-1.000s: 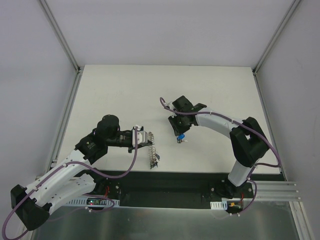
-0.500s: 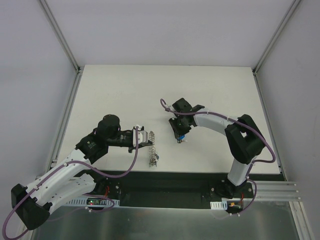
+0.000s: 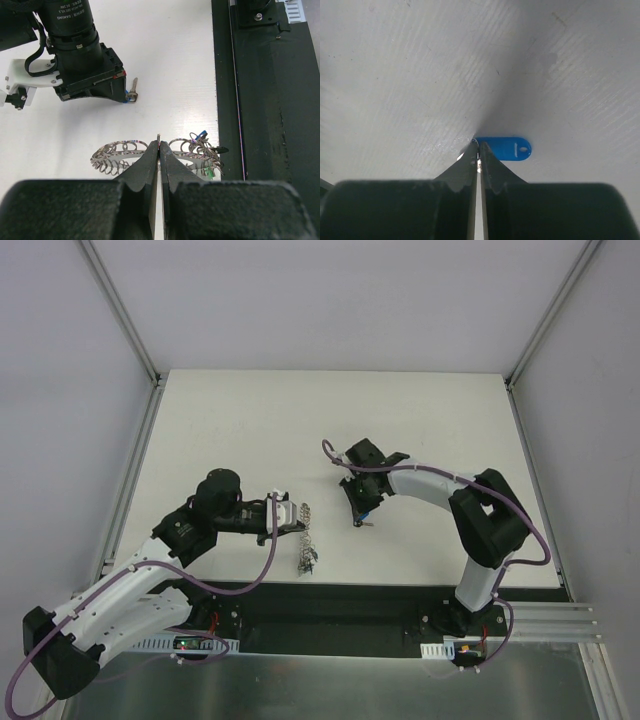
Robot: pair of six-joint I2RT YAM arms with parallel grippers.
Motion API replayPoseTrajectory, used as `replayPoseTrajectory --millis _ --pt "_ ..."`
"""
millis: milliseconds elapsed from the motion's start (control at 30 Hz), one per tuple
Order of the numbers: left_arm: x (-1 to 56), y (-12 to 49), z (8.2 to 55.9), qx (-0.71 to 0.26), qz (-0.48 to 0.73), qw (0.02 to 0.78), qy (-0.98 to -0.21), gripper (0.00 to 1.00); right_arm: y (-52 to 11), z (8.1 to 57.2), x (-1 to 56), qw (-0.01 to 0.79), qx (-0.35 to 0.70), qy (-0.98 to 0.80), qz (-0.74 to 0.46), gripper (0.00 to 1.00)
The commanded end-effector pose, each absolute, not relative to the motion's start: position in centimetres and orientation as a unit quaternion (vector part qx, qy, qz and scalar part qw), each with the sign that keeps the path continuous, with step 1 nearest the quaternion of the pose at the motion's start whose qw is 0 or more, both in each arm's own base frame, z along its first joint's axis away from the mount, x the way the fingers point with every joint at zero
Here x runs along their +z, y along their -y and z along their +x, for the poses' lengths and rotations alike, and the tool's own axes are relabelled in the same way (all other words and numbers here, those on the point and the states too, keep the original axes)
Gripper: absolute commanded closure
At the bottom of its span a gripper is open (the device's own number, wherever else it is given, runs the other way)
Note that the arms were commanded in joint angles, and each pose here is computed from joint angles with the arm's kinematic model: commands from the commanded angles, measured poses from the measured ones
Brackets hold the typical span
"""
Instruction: Put the keys on the keyring
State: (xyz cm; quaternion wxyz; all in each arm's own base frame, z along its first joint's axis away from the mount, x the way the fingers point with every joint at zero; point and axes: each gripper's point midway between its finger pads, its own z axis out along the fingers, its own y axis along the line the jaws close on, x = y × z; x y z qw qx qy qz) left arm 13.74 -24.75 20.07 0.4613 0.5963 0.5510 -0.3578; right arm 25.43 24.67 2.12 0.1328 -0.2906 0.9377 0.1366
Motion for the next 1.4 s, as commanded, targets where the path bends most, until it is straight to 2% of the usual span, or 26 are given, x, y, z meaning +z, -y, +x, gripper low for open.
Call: replayPoseTrajectory --millis 0,133,367,667,800,1000,1367 --pt "21.8 25.5 13.5 -0.368 0.604 0.479 -0.52 1.0 -24.4 26.2 3.1 0.165 0.132 -0.936 -0.28 0.97" --pt "21.7 25.6 13.5 -0.37 0.604 0.476 -0.521 1.0 -24.2 26.6 4.6 0.21 0.138 -0.924 -0.287 0.99" --pt "20.9 26.0 13.7 -0.378 0.606 0.463 -0.525 1.0 -24.9 26.6 10.4 0.362 0.198 -0.839 -0.355 0.99" --pt "20.7 27.4 14.5 -0.403 0.57 0.492 -0.52 1.0 -27.2 22.5 16.2 0.485 0.318 -0.685 -0.44 0.99" --pt "21.7 27.9 14.9 -0.424 0.532 0.53 -0.505 1.0 -27.9 20.9 18.1 0.492 0.354 -0.645 -0.465 0.99" --pt "23.1 28.4 15.0 -0.471 0.471 0.54 -0.515 1.0 -29.0 19.1 20.7 0.5 0.401 -0.597 -0.482 0.99" --pt "21.1 27.6 15.4 -0.474 0.42 0.594 -0.495 1.0 -29.7 16.8 21.5 0.473 0.442 -0.564 -0.514 0.99"
